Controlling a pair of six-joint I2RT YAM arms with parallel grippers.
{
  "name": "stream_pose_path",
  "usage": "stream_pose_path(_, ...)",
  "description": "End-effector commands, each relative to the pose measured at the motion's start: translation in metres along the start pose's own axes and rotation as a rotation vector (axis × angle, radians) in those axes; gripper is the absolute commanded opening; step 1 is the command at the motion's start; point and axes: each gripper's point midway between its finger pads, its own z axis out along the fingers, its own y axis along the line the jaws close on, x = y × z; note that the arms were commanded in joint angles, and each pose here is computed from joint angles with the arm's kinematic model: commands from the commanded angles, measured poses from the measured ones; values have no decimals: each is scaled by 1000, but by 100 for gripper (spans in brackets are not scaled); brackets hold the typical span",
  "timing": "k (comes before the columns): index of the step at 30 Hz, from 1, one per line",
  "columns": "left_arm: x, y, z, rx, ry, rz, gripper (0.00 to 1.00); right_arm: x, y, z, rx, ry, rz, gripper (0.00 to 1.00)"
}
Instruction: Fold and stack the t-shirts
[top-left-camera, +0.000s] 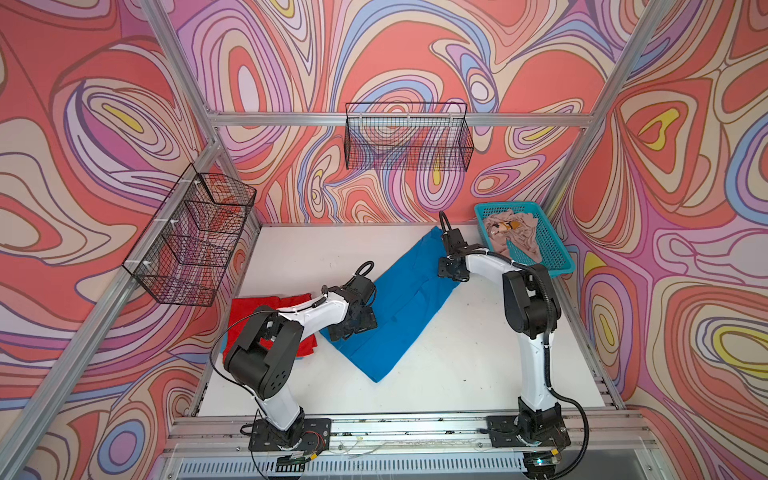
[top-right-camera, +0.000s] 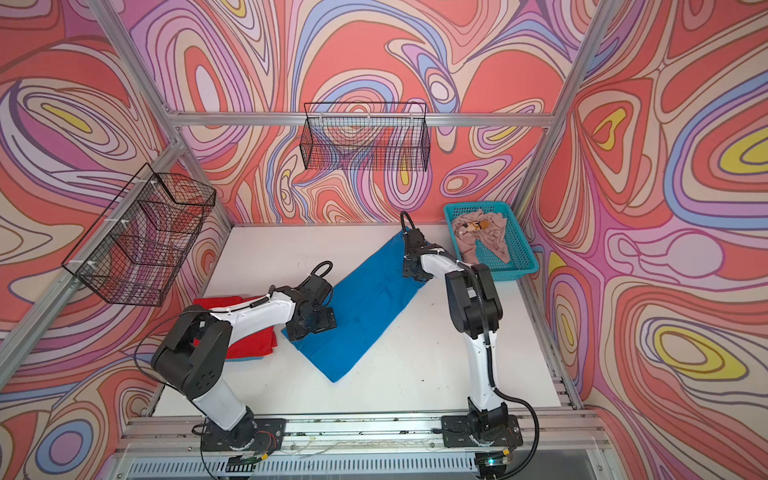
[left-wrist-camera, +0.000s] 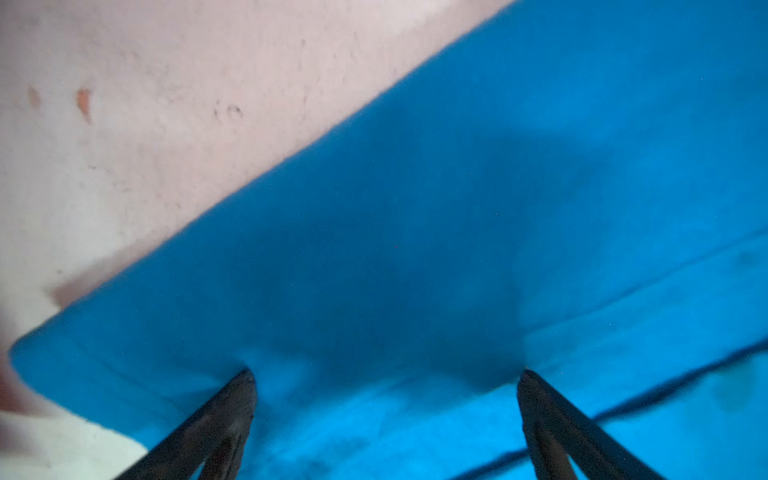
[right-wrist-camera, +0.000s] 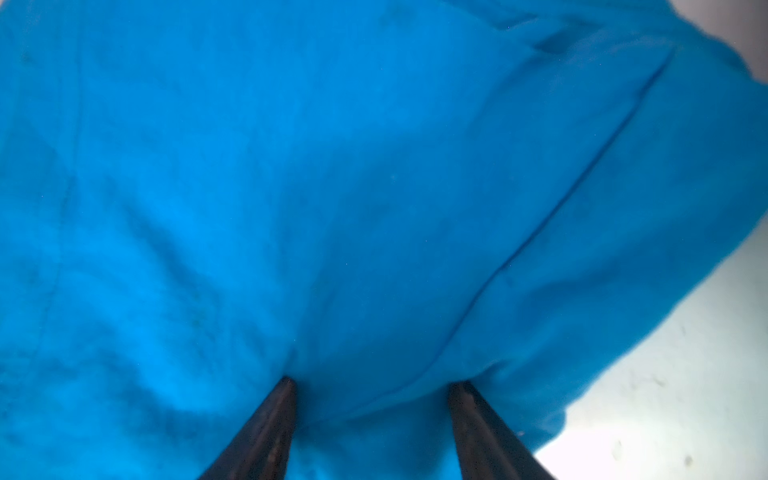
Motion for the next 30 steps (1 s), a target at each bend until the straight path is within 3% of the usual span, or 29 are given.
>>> stream_pose_path(1,44,2,4,26,123,-49,99,17,10,24,-48,63,-51,62)
stream_pose_path(16,163,2,-17,66,192,13,100,11,37,34,-153,97,-177,64)
stream_pose_path(21,178,-2,-25,82,179,27,100,11,51,29,-163,99,-228,66)
stream_pose_path(23,179,-7,-30,122,174,11,100,6,48,25,-110,91,-244,66)
stream_pose_path(27,185,-27,-41,230,185,-29,100,-12,42,-8,-41,30,-223,67)
stream_pose_path(30,195,-46,-50,292,207,-17,100,-29,54,-56,-94,-66,-191,69)
